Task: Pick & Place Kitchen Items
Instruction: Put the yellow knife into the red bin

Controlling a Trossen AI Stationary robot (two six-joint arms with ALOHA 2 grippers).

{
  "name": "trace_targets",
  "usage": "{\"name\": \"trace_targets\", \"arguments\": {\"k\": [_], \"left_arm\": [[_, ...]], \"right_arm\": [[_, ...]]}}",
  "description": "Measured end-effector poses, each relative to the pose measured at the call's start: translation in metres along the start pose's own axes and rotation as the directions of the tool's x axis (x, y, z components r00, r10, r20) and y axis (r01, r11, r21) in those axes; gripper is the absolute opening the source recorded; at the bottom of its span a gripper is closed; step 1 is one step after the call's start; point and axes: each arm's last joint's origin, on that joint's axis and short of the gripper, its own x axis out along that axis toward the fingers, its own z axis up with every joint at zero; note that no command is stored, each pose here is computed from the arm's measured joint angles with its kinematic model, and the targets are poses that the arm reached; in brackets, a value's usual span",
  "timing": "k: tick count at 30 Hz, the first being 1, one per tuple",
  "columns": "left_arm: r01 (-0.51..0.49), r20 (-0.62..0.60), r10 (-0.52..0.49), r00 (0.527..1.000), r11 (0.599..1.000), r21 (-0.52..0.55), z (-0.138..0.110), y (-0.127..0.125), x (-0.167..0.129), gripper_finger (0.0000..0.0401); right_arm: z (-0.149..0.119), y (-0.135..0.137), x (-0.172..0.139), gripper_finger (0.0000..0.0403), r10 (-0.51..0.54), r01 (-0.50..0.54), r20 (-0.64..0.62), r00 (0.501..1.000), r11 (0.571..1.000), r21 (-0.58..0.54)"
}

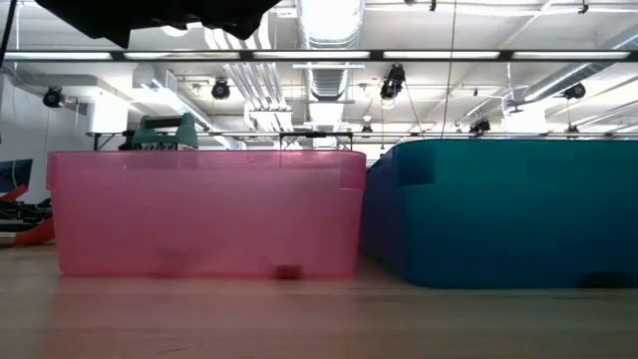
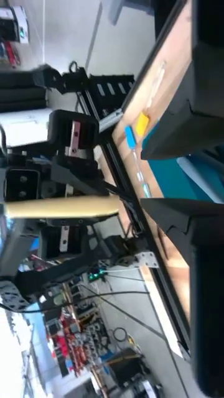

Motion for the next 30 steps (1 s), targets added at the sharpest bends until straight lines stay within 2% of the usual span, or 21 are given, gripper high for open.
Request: {"name": "trace_targets", "arguments": {"k": [6, 11, 14, 18, 23, 30], "left_arm": [[0.005, 0.030, -0.005, 1.000, 1.000, 0.005, 0.002, 0.000, 0.000, 0.0173], [-0.009, 0.069, 0.007, 0.998, 0.999, 0.034, 0.005, 0.002, 0.001, 0.0231], [-0.013, 0.079, 0.010, 0.997, 0.999, 0.036, 0.006, 0.002, 0.001, 0.0253], [-0.026, 0.120, 0.021, 0.993, 0.999, 0.037, 0.010, 0.003, 0.000, 0.0261], [-0.041, 0.166, 0.034, 0.986, 0.998, 0.042, 0.011, 0.004, 0.003, 0.0259], [-0.024, 0.118, 0.020, 0.993, 0.999, 0.036, 0.006, 0.005, 0.024, 0.0259]], "right_arm": [[0.003, -0.006, 0.013, 0.0060, 0.154, -0.159, 0.159, 0.975, 0.987, 0.015], [-0.002, -0.012, 0.025, 0.0060, 0.178, -0.184, 0.156, 0.972, 0.983, 0.023], [-0.003, -0.013, 0.030, 0.0060, 0.214, -0.219, 0.160, 0.964, 0.976, 0.015], [-0.004, -0.014, 0.040, 0.0060, 0.259, -0.268, 0.168, 0.951, 0.963, 0.030], [-0.006, -0.016, 0.051, 0.0060, 0.260, -0.269, 0.159, 0.953, 0.962, 0.041], [0.001, -0.017, 0.064, 0.0060, 0.289, -0.298, 0.171, 0.942, 0.954, 0.030]]}}
